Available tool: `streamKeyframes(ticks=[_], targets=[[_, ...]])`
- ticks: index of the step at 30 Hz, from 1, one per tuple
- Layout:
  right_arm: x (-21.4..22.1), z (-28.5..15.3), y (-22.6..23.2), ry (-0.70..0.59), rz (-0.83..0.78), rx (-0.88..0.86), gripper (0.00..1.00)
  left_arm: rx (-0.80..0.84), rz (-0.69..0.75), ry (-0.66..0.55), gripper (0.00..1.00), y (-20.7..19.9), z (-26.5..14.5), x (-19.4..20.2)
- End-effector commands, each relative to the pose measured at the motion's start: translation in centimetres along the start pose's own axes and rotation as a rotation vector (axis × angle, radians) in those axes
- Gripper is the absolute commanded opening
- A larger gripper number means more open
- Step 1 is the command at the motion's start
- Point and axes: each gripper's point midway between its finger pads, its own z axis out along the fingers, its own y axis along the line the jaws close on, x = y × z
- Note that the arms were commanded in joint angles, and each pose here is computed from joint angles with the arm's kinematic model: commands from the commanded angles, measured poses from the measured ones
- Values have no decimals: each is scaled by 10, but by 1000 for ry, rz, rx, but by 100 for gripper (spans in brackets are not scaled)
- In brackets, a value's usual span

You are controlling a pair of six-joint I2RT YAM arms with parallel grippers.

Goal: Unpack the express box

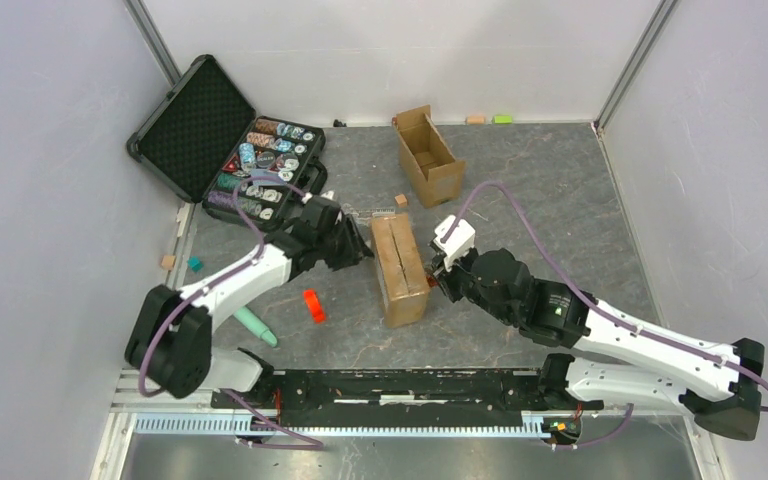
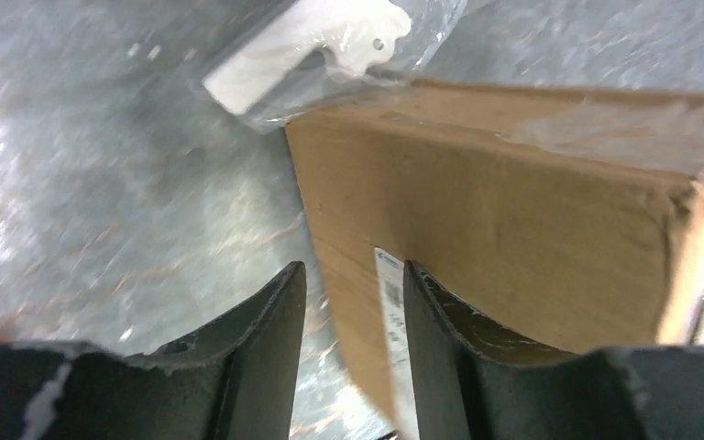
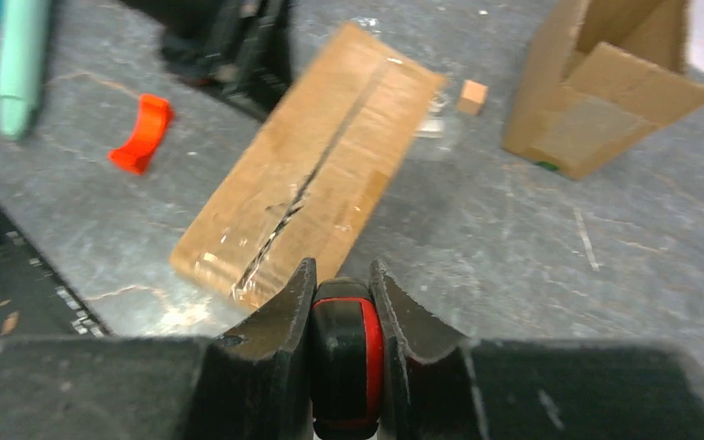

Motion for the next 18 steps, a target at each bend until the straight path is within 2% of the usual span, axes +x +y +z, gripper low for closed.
streamKeyframes(ticks=[1,6,9,14,18], targets=[[-18,-8,32,-74,152,-141,0,166,78,-79,52,-63,8,-45],[-36,7,51,-135,209,-184,0,264,174,65,57,-101,25,-24],[-46,17,49,-145,202,-151,0,300,213,100,60,-116,28,-16],[-52,12,24,-108,135,-33,0,261,255,39,68,-116,14,-38],[-58,-4,12,-89,103,-15,0,212,283,-51,74,-110,-8,-71]])
